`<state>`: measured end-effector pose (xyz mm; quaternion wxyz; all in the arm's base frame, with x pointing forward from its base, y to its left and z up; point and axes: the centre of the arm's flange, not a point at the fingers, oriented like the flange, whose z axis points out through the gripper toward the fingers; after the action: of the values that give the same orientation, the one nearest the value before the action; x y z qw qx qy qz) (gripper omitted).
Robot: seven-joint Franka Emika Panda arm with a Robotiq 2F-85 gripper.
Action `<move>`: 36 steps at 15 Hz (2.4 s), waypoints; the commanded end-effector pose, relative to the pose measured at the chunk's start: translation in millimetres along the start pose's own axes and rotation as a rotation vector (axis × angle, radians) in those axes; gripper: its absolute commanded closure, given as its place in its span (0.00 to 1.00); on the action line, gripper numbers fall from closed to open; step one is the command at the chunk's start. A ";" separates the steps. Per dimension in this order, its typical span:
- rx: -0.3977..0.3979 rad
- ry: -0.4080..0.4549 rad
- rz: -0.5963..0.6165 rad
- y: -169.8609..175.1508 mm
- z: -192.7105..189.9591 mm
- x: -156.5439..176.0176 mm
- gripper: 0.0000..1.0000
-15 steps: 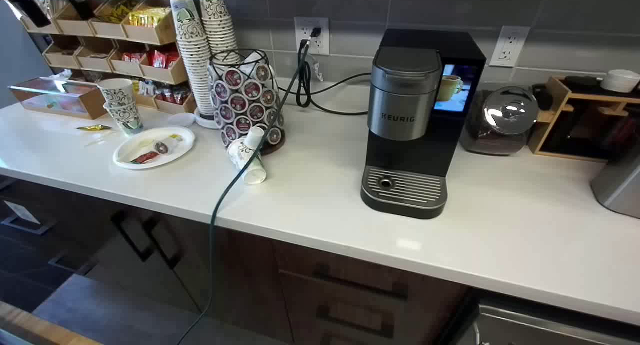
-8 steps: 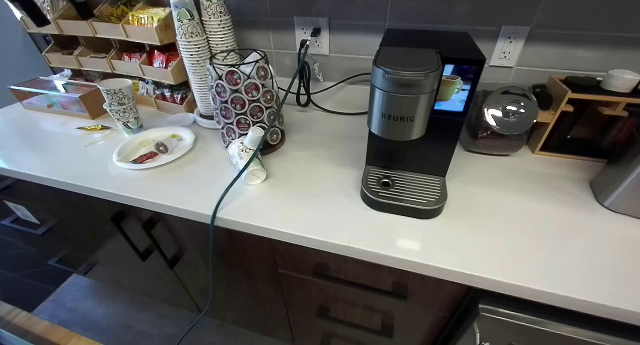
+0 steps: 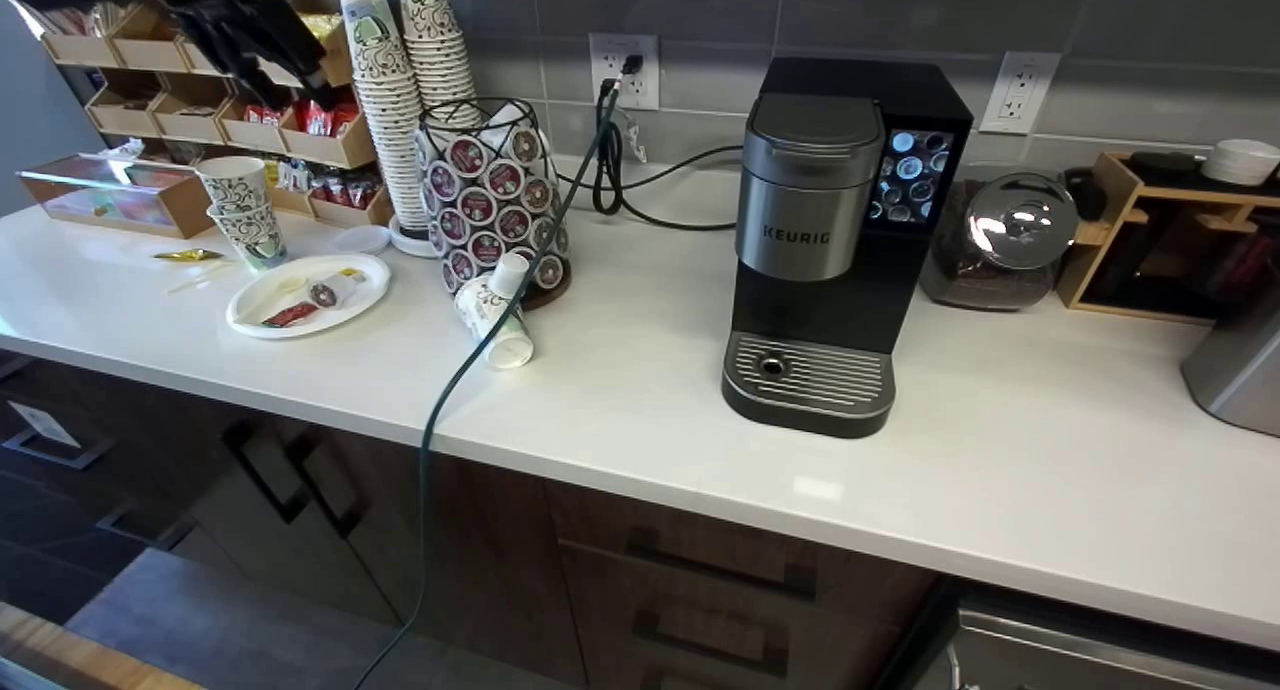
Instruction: Remove the coffee capsule from on top of the paper cup and put it on the white plate
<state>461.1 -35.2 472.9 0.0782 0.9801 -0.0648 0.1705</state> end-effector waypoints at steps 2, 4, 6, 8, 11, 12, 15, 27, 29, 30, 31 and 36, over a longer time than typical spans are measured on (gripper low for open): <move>-0.052 -0.011 0.039 1.9 38.8 7.0 0.00; -0.062 -0.026 0.050 0.6 54.9 12.3 0.00; -0.079 -0.022 0.003 15.9 66.8 11.3 0.00; -0.064 -0.031 -0.048 40.0 88.9 19.0 0.00; -0.095 -0.015 -0.068 79.2 121.5 20.8 0.00; -0.071 -0.031 -0.057 87.9 122.1 18.2 0.00; -0.082 -0.036 -0.046 87.8 119.7 11.7 0.00; 0.123 -0.200 -0.220 106.6 195.2 -7.6 0.00; 0.131 -0.203 -0.220 113.5 198.1 -4.8 0.00; 0.131 -0.203 -0.221 112.5 197.6 -4.4 0.00; 0.140 -0.215 -0.214 106.5 194.6 -4.4 0.00; 0.092 -0.134 -0.311 102.4 207.7 14.8 0.00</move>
<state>512.5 -168.6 304.8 0.0327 0.9952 0.0466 0.0801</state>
